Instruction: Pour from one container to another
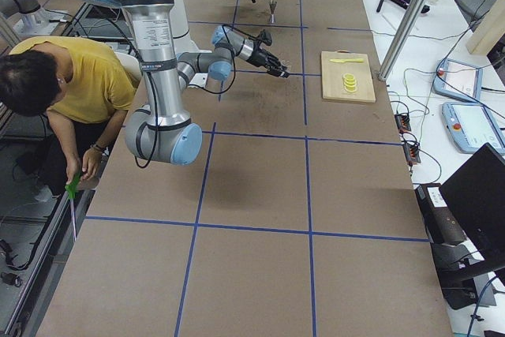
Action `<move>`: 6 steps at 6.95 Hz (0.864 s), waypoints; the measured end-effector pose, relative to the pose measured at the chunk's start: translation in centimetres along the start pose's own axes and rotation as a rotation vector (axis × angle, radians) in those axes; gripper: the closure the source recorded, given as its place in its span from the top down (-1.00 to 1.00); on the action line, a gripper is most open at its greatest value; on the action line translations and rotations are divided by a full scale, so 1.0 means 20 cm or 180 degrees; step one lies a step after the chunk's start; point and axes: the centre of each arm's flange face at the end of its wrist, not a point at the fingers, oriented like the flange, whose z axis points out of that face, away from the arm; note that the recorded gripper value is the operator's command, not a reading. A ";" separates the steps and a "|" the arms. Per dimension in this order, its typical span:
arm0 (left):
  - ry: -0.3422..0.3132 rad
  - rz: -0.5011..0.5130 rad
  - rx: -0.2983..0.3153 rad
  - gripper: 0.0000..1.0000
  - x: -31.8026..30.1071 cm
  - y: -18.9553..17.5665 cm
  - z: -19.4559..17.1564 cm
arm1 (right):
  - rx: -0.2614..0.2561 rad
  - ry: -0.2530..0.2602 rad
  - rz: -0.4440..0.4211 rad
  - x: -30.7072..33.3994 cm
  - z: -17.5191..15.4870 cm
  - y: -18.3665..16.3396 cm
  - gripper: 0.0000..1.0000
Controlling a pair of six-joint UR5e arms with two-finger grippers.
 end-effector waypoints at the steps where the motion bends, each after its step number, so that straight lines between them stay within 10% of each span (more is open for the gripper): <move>1: -0.0146 0.0176 -0.0031 1.00 -0.17 0.00 -0.06 | -0.0049 0.0081 0.0000 0.09 0.02 0.08 -0.80; 6: -0.0381 0.0268 -0.0203 1.00 -0.78 -0.24 -0.36 | 0.0133 0.0067 0.0351 0.76 0.14 0.66 -0.50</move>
